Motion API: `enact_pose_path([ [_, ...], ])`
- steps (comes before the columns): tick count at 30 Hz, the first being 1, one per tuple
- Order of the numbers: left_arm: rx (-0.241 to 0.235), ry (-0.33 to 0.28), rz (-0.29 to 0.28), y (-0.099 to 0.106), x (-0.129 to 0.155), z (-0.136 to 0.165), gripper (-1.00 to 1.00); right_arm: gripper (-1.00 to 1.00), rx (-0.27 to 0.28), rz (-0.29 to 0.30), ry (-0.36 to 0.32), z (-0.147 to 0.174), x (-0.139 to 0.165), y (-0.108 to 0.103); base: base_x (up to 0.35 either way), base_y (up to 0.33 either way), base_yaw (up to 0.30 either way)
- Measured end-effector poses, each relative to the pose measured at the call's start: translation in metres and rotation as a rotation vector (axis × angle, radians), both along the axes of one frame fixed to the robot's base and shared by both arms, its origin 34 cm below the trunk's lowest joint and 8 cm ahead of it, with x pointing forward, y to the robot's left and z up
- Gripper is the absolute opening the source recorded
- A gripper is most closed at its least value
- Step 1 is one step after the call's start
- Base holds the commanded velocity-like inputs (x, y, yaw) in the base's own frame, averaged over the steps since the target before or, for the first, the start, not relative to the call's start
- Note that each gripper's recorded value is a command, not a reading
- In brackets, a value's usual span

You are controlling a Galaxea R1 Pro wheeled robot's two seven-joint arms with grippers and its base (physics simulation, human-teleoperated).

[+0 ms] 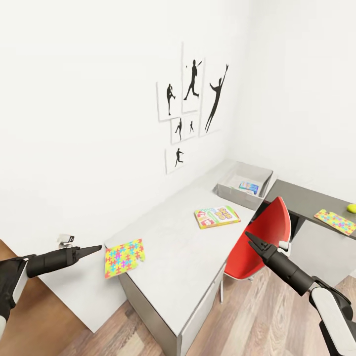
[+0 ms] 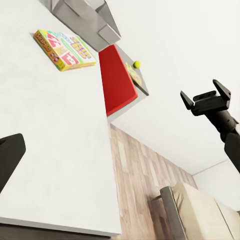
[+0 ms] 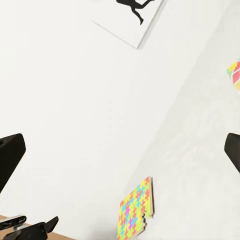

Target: Put all the toys in the child's room - the three board games (two on the bed and one on the table), the two jigsaw puzzles on the table, and the tennis ball on the table - inside the toy box on the table in the child's room.

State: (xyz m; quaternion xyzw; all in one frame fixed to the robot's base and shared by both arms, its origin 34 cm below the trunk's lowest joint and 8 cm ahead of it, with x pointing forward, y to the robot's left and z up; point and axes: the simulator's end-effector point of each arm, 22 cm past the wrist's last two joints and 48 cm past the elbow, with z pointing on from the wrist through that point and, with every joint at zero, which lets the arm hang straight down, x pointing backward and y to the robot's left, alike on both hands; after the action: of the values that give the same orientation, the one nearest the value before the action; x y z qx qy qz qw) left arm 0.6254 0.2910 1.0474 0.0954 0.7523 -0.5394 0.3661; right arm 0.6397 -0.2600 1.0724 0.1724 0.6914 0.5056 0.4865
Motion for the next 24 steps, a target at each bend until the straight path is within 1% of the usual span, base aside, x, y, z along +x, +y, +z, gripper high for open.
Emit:
enact_pose_path([
  [8,0.000,0.000,0.000,0.0001,-0.0003,-0.0001,1.00,1.00,0.001,-0.001,-0.001,0.0002,0.0001,0.0001,0.024,0.001,-0.001],
  [11,0.000,-0.001,0.000,0.0000,-0.0003,0.0004,1.00,1.00,0.001,-0.001,-0.001,0.0005,-0.0001,0.0001,0.179,0.000,-0.041],
  [17,0.000,-0.005,0.000,-0.0001,-0.0006,0.0029,1.00,1.00,0.001,-0.002,-0.007,0.0033,-0.0006,-0.0001,0.259,0.000,-0.127],
  [20,0.001,-0.006,0.000,0.0003,-0.0003,0.0034,1.00,1.00,0.001,-0.002,-0.008,0.0036,-0.0005,-0.0001,0.117,0.000,-0.043],
  [24,0.002,-0.005,0.000,0.0003,-0.0006,0.0026,1.00,1.00,0.001,-0.002,-0.007,0.0034,-0.0002,-0.0003,0.014,0.000,-0.005],
])
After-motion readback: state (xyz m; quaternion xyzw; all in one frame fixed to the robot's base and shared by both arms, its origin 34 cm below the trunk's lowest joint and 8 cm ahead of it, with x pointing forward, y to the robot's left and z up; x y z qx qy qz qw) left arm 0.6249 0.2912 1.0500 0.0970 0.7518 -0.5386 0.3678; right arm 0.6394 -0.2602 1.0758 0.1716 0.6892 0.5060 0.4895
